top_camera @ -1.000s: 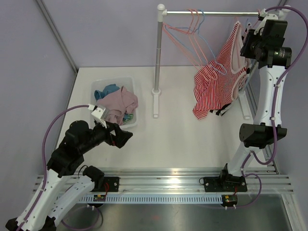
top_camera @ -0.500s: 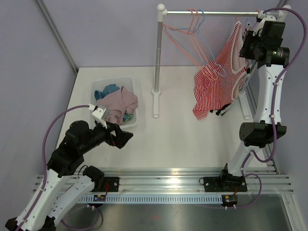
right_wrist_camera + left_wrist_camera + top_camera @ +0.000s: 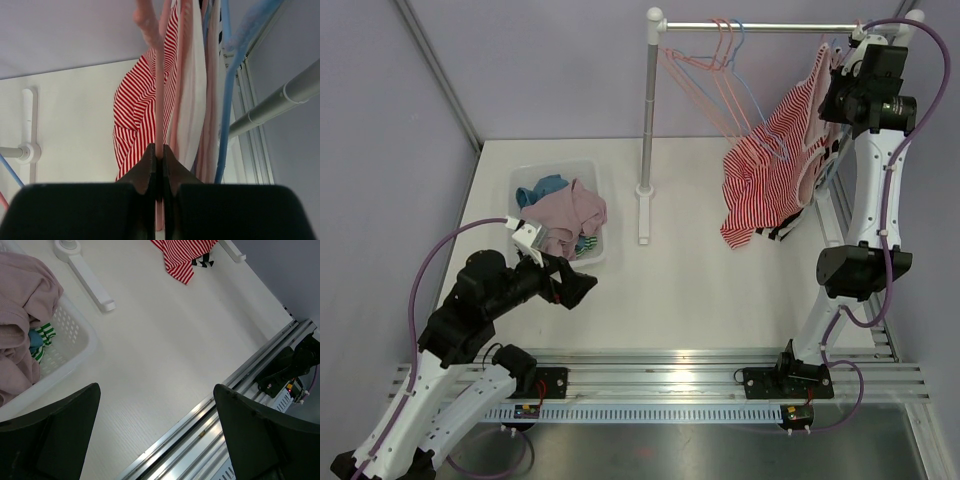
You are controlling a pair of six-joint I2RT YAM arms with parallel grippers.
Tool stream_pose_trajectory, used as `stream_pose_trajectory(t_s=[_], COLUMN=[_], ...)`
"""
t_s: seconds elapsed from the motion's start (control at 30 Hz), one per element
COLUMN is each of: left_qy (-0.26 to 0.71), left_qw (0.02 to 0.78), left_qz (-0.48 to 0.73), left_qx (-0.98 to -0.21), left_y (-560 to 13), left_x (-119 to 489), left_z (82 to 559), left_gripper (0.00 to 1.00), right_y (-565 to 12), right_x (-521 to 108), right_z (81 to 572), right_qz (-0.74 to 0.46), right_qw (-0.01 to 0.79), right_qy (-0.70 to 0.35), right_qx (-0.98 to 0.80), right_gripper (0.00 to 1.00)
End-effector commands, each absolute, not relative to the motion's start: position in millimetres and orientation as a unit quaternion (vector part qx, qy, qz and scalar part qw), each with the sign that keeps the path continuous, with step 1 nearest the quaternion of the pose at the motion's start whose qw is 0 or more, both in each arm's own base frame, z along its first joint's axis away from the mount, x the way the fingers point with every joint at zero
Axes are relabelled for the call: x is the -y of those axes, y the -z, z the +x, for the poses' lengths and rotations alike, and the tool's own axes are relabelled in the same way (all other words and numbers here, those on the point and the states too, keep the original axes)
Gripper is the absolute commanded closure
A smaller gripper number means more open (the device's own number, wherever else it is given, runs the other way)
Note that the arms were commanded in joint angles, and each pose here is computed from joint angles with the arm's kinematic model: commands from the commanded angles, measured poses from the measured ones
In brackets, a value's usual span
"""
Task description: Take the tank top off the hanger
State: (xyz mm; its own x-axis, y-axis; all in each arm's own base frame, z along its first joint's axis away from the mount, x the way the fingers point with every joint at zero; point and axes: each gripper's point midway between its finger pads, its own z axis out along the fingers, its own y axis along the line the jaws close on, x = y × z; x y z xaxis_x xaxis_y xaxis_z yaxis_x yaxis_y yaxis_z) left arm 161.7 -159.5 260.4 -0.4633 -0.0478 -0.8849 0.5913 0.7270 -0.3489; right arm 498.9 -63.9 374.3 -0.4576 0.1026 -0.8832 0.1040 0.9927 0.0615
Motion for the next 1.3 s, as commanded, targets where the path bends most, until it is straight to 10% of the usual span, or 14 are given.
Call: stream_pose_trajectory(t_s=[0.0, 0.53, 1.27], left_qy=[0.340, 0.335, 0.342], left_qw=[0.494, 0.503, 0.621], left_qz=[0.191, 0.181, 0.159], left_qx=[-0.777, -0.776, -0.687], left_y=[-265.7, -267.7, -468.1], left_x=[166.4, 163.3, 186.1], left_z=[160.9, 162.0, 198.5], left_gripper=[0.01, 0.01, 0.01], right_y=[-404.9, -507.2, -410.5], right_x=[54.5, 24.8, -53.3], right_z=[495.2, 430.0, 194.5], right_qz=[0.050, 0.036, -0.028], right_qw=[0.550, 0.640, 0.530], right_qy=[-0.027, -0.076, -0.142], right_qx=[-0.833, -0.763, -0.835], right_gripper=[1.00, 1.00, 1.00])
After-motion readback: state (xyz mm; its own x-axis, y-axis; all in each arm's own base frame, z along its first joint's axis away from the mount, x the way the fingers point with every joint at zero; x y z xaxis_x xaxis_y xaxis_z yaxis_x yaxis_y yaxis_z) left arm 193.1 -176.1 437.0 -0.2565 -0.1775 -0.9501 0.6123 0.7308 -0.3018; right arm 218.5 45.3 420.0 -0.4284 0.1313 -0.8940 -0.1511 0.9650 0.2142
